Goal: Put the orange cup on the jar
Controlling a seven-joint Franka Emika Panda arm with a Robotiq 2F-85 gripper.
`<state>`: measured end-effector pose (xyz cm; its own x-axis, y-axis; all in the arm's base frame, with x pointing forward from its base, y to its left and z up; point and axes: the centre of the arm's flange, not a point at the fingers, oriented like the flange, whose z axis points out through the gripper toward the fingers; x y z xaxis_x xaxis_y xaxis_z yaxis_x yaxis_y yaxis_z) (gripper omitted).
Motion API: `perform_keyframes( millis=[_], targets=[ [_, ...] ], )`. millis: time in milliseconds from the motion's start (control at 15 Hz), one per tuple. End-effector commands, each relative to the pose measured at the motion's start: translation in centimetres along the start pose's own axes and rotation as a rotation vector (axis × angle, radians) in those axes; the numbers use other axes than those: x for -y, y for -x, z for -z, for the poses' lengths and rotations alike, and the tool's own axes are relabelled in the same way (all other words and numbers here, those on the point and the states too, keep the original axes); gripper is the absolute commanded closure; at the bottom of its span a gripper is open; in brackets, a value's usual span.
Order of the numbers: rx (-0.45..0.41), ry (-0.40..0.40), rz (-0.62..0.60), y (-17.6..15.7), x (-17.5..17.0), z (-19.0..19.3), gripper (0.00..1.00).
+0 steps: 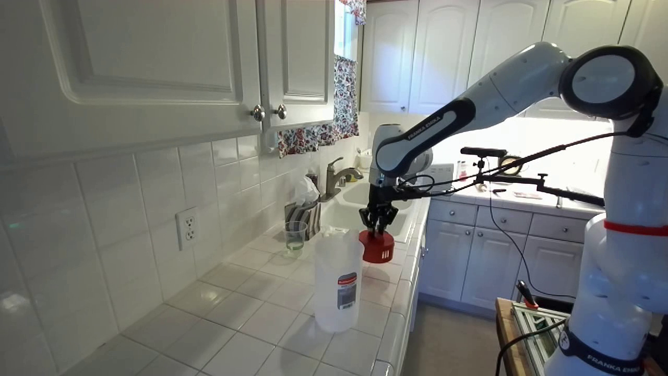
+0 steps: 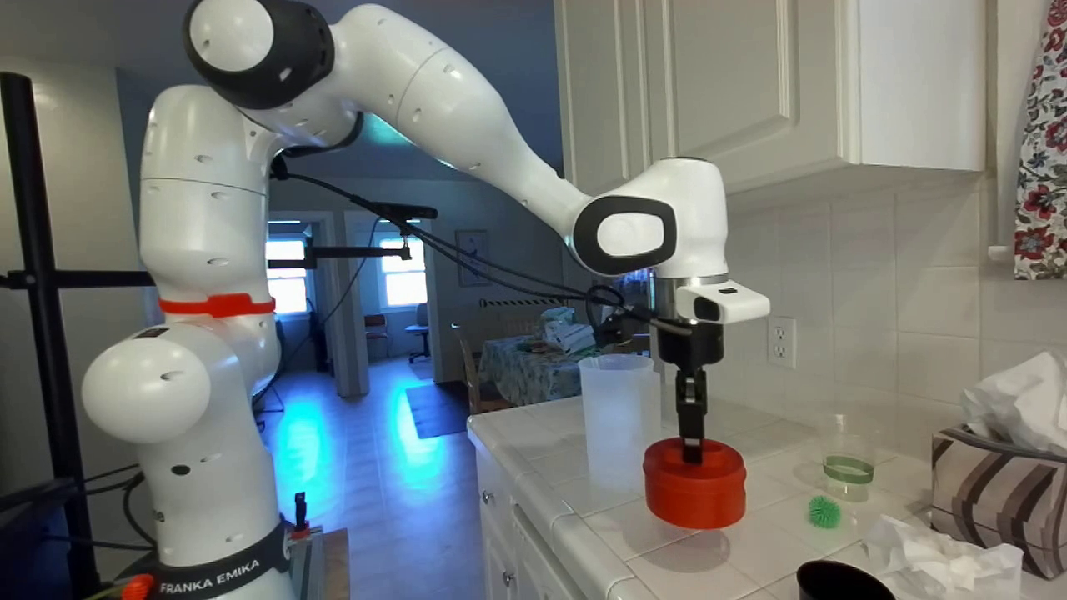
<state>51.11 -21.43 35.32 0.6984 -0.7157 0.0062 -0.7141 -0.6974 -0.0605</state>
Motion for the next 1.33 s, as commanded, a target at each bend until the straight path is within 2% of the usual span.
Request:
perform_keyframes(
  millis=[0, 333, 533, 1267],
  targets=[
    [0.002, -0.005, 0.072, 1.0, 0.0, 4.3, 0.92],
    [-0.061, 0.006, 0.154, 2.4, 1.4, 9.4, 0.92],
    [-0.092, -0.019, 0.193, 2.8, 3.2, 11.5, 0.92],
    [-0.147, -0.066, 0.331, 5.0, 10.7, 15.7, 0.92]
  ],
)
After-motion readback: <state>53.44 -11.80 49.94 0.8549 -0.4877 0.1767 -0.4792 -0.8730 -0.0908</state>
